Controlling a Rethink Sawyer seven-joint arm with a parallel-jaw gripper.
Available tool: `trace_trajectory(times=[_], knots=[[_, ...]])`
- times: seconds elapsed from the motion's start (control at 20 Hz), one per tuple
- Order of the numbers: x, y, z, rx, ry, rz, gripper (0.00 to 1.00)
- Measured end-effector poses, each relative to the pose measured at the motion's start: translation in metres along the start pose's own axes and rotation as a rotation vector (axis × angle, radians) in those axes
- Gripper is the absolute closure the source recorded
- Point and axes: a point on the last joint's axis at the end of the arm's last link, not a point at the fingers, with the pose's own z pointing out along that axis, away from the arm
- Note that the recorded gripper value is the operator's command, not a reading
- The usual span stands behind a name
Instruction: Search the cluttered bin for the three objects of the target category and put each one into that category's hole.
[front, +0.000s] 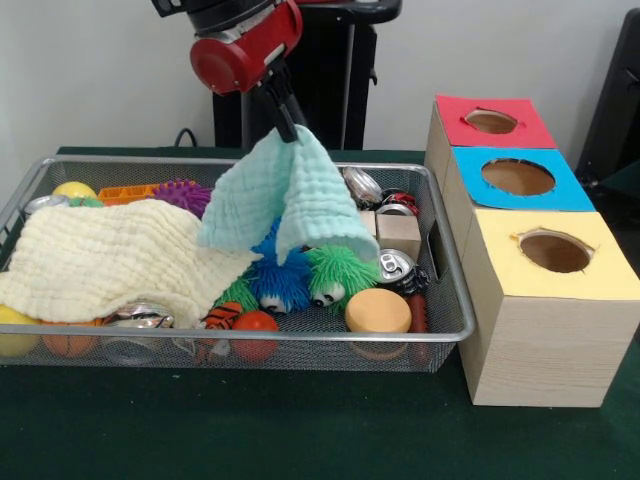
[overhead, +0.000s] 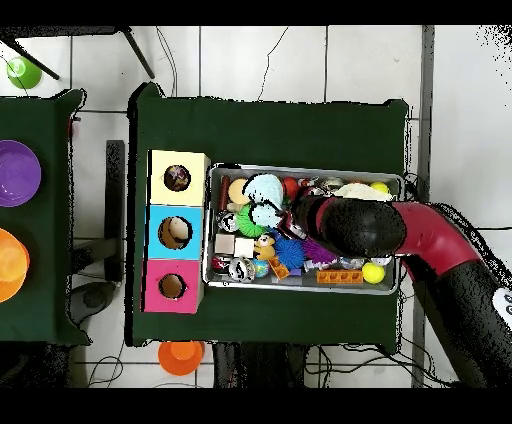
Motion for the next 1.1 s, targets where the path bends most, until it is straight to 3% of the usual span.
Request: trace_trajectory(times=[0.25,0.3,0.8,1.1], knots=[[-0.0057,-0.0039,-0.0016,0.014,-0.039,0.003,1.00],[-0.0065,-0.0047,-0.0020,0.016,-0.048,0.005,0.00],[-0.0078,-0.0065,-0.0024,0.016,-0.076,0.008,0.00],[-0.0082,-0.0083,0.0014,0.028,-0.058,-0.008,0.00]])
